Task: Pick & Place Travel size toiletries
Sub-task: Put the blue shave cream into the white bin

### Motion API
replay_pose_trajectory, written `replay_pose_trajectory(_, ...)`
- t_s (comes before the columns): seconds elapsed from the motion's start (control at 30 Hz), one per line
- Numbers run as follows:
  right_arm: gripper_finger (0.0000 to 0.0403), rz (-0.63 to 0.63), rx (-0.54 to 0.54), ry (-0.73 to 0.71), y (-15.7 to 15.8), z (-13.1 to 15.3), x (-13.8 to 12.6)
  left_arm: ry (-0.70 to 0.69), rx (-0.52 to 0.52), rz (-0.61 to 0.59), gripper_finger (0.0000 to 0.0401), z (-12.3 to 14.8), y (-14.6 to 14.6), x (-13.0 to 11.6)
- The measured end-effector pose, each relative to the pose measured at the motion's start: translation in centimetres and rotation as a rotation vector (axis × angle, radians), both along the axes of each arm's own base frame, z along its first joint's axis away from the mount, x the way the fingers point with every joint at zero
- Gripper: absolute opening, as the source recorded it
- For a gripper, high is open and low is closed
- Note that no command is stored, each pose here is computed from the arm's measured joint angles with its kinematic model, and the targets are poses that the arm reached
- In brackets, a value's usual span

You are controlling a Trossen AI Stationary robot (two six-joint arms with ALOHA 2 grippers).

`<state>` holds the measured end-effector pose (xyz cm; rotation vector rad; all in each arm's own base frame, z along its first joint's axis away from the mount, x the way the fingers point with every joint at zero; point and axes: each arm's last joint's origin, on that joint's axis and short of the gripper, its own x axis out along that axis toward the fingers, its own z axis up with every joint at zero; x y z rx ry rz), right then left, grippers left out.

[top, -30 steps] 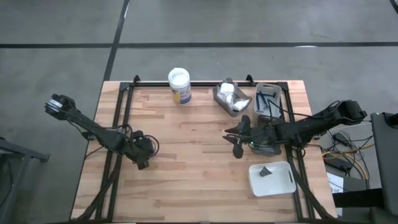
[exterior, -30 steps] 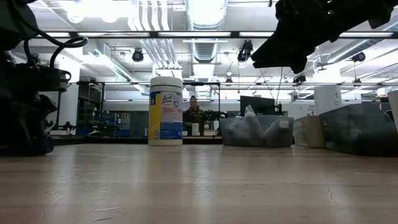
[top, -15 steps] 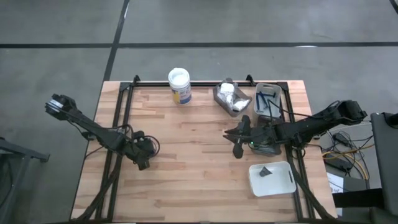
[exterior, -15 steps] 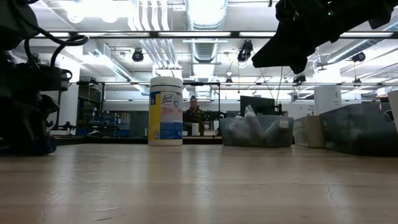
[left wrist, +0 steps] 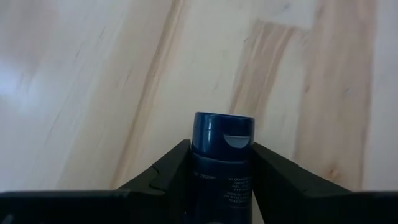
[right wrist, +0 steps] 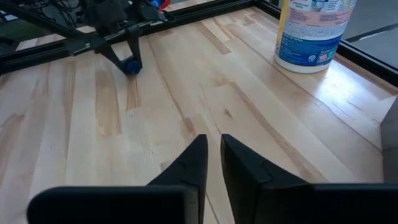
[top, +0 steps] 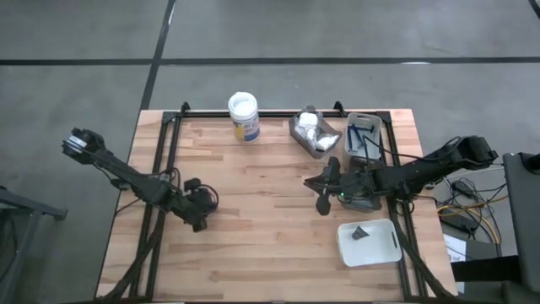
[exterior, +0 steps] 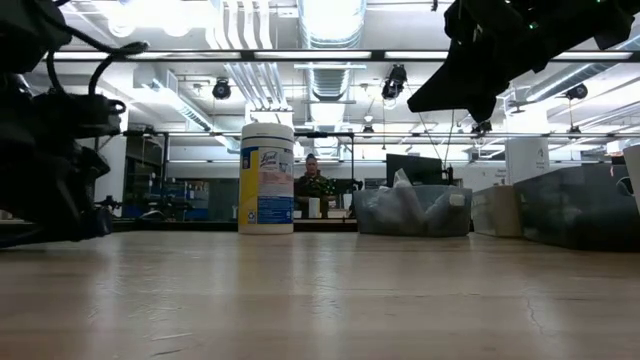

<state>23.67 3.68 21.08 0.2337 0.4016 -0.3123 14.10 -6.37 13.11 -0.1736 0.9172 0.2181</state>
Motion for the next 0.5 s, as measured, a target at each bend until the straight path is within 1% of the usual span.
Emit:
replay_pose_trajectory(0.2,0.0040,0.000,0.000,0.000,0.0,0.0,0.0,-0.075,-0.003,-0.038,0.0154,0.5,-0.3,0.6)
replay_pose_trajectory(0.5,0.0066,0.000,0.000,0.000,0.0,0.0,0.0,-0.160,0.017,-0.070,0.0154,1.0,-0.6,1.2)
